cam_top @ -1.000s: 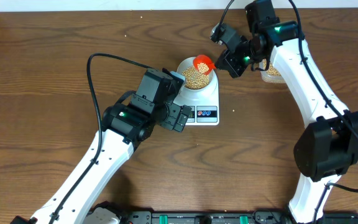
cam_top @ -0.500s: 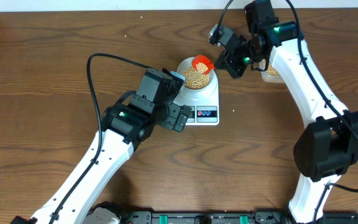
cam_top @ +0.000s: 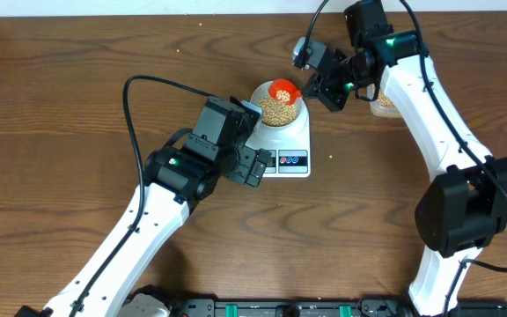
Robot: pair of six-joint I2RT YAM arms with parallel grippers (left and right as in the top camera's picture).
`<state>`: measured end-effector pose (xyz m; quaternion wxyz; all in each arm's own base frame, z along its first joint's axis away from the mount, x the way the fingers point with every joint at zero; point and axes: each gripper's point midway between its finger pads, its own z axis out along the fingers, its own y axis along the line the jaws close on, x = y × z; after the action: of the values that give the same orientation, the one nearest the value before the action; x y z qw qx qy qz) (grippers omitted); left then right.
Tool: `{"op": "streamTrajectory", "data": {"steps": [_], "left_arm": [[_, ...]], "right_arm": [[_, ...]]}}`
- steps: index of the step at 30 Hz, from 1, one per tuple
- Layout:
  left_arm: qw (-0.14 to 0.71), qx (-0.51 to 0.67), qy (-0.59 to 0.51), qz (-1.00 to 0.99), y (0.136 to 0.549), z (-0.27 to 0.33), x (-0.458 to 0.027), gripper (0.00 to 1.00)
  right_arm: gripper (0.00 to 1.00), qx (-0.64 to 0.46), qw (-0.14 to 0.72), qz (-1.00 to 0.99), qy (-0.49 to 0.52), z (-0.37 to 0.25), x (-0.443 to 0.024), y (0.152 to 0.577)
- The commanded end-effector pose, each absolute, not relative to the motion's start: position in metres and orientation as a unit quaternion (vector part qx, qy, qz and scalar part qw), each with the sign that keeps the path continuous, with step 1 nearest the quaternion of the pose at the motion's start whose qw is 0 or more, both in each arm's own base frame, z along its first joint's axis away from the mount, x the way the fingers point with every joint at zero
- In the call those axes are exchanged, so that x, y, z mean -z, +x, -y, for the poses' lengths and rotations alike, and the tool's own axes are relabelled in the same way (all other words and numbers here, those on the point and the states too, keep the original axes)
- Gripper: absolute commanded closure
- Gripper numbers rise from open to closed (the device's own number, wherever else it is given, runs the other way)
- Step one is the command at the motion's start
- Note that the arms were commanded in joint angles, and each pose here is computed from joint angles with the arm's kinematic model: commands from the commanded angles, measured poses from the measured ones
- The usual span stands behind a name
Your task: Scoop item into bowl and weigh 50g on scale
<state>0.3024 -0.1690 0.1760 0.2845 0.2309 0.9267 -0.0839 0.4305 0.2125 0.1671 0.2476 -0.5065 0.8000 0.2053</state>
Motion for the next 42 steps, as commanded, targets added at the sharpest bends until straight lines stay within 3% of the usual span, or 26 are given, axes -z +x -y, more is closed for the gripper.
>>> {"op": "streamTrajectory", "data": {"steps": [1, 18, 42], "left_arm": [[0.282, 0.077, 0.227, -0.929, 0.304, 0.166, -0.173, 0.02], [0.282, 0.077, 0.227, -0.929, 0.304, 0.166, -0.173, 0.02], [0.282, 0.077, 0.227, -0.929, 0.304, 0.166, -0.173, 0.02]], "right_arm": [[0.99, -0.214, 0.266, -0.778, -0.527, -0.221, -0.183, 0.424], [0.99, -0.333, 0.237, -0.804, -0.432, -0.229, -0.199, 0.408], [0.99, -0.363, 0.251, -0.802, -0.403, -0.209, -0.209, 0.417]]}}
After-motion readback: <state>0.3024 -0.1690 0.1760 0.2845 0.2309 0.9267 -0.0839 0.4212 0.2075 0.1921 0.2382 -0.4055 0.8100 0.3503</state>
